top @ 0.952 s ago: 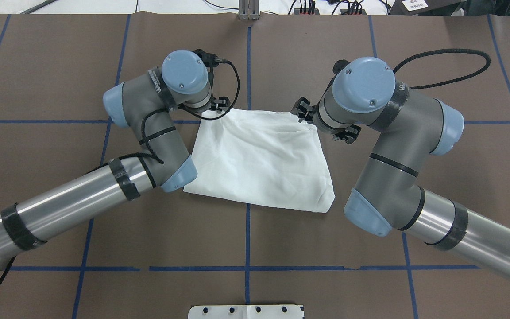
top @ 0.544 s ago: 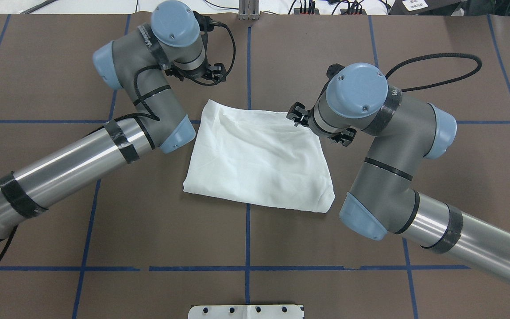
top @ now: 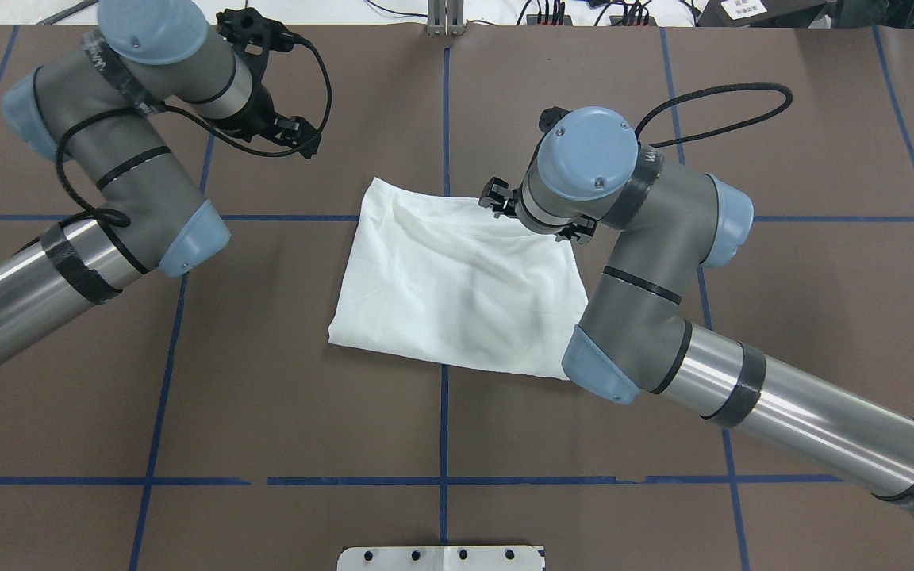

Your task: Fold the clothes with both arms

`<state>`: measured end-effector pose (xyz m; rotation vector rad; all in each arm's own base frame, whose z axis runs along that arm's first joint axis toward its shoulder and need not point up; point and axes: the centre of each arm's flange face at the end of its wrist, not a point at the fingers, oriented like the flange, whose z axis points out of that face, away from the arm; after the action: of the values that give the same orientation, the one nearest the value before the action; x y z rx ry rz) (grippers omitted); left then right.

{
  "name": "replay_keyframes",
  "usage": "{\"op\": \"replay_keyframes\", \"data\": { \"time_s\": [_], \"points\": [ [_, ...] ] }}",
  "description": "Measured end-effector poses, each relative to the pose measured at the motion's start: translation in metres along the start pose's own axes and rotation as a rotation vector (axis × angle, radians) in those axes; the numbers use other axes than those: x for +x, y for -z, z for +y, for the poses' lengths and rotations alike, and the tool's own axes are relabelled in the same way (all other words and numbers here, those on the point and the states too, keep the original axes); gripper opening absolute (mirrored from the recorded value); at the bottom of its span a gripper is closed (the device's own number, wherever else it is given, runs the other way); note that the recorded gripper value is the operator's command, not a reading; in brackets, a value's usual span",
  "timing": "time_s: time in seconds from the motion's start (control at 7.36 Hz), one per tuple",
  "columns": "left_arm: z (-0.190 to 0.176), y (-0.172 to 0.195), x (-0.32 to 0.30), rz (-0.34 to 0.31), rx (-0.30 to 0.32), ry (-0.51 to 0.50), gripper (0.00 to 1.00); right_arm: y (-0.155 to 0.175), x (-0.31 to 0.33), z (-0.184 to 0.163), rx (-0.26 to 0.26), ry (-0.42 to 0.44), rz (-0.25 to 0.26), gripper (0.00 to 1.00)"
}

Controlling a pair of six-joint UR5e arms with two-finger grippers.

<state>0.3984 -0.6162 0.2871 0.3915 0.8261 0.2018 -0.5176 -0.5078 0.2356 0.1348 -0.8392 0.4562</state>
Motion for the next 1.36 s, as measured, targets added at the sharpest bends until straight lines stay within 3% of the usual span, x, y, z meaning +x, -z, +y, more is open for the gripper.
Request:
{"op": "replay_keyframes", "data": {
  "time_s": [0.27,0.68,0.95,1.22,1.36],
  "points": [
    [0.009,0.003,-0.018,0.0,-0.007,-0.025,1.0,-0.024,-0.024,0.008,0.033,0.02,0.017,1.0],
    [0.011,0.003,-0.021,0.001,-0.007,-0.03,1.0,-0.036,-0.037,0.038,0.028,0.068,0.028,1.0],
    [0.011,0.004,-0.02,0.004,-0.004,-0.032,1.0,-0.041,-0.035,0.044,0.03,0.148,0.065,1.0],
    [0.01,0.008,-0.018,0.009,0.004,-0.035,1.0,-0.043,-0.025,0.023,0.025,0.237,0.119,1.0],
    [0.01,0.015,-0.016,0.014,0.014,-0.039,1.0,-0.038,-0.014,-0.006,-0.011,0.274,0.142,1.0]
  ]
}}
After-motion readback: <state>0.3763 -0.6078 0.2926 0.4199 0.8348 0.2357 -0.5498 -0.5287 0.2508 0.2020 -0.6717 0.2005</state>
